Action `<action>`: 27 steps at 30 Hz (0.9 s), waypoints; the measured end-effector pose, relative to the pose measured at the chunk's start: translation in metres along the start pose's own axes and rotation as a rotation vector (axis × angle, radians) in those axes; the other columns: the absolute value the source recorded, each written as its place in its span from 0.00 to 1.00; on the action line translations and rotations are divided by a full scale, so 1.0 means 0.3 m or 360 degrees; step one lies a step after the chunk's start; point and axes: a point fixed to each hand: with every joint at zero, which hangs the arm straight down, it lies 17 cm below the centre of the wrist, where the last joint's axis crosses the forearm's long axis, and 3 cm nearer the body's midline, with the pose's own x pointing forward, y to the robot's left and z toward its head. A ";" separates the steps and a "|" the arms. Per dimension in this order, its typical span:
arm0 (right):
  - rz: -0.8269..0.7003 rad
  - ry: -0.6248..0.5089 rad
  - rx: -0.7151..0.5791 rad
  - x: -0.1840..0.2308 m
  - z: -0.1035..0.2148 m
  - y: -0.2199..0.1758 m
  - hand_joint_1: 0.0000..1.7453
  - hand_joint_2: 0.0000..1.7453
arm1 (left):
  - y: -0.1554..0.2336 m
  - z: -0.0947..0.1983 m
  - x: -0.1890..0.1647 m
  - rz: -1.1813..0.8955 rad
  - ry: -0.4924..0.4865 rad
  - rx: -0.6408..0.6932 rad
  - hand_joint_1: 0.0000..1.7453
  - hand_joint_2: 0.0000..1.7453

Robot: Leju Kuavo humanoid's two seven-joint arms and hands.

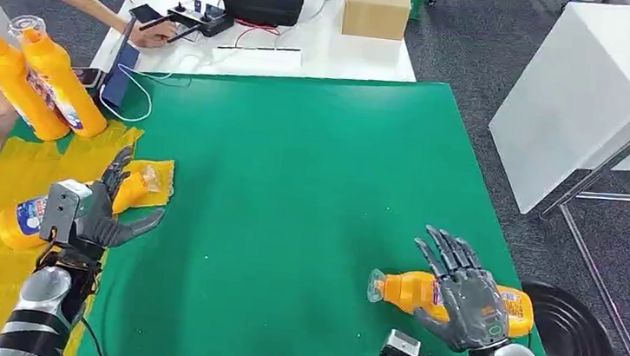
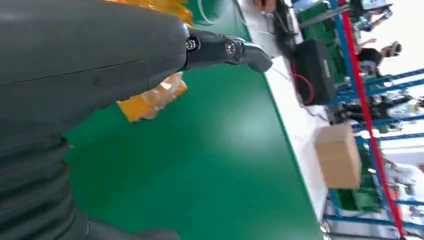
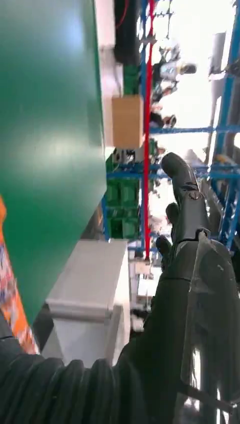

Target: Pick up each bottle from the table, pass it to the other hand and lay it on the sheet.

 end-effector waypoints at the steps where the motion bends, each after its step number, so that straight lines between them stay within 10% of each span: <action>1: 0.0014 0.0020 0.0027 -0.024 0.018 0.002 0.00 1.00 | 0.000 0.007 -0.008 -0.0003 0.0008 -0.0002 0.00 1.00; 27: 0.0154 0.0317 0.0344 -0.388 0.099 0.087 0.00 1.00 | -0.131 0.067 0.002 0.0070 -0.0045 -0.0150 0.00 1.00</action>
